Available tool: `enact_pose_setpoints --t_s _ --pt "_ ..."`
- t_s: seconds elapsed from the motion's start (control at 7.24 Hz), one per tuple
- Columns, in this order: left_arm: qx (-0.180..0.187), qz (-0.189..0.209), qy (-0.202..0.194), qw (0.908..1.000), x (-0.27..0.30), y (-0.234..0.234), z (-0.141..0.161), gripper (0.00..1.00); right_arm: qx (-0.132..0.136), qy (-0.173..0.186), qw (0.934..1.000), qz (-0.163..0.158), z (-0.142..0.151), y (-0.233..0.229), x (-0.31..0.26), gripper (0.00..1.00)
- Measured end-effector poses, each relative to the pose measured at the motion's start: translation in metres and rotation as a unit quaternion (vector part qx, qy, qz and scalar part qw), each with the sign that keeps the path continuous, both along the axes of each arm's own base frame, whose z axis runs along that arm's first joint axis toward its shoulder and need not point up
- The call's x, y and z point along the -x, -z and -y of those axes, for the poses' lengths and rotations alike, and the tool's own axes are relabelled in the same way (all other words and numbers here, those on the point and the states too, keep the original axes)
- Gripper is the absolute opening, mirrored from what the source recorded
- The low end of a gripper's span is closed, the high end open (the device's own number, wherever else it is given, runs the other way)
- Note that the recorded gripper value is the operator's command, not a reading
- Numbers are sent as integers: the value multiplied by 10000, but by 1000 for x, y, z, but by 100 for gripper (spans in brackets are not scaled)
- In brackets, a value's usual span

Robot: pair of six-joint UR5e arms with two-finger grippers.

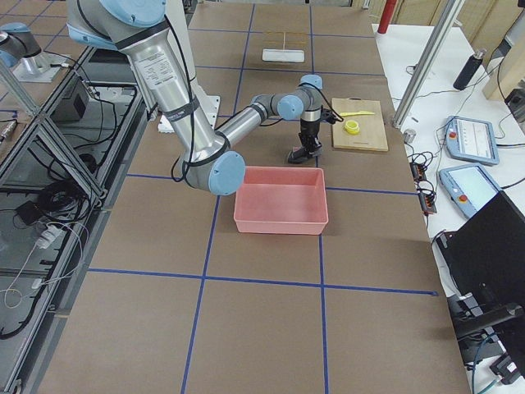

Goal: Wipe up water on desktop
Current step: 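Rub the cloth back and forth across the table with the right gripper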

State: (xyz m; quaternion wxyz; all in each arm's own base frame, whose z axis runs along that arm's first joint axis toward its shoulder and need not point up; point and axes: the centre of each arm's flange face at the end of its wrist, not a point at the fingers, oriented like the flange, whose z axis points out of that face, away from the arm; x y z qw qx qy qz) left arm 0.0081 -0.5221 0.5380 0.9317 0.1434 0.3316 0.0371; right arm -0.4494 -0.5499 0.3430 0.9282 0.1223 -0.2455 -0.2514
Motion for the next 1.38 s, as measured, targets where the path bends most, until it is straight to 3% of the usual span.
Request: enact_pose_setpoints --t_s 0.28,0.69,1.38 --pt "30 6 -3 10000 0 -3 2 98 -24 158 9998 124 -17 10 12 0" --pt "82 17 -5 10000 -1 -10 4 99 -155 638 9969 424 -83 31 34 0" --pt "142 46 -9 9999 2 -23 5 99 128 984 9916 834 -187 46 48 0"
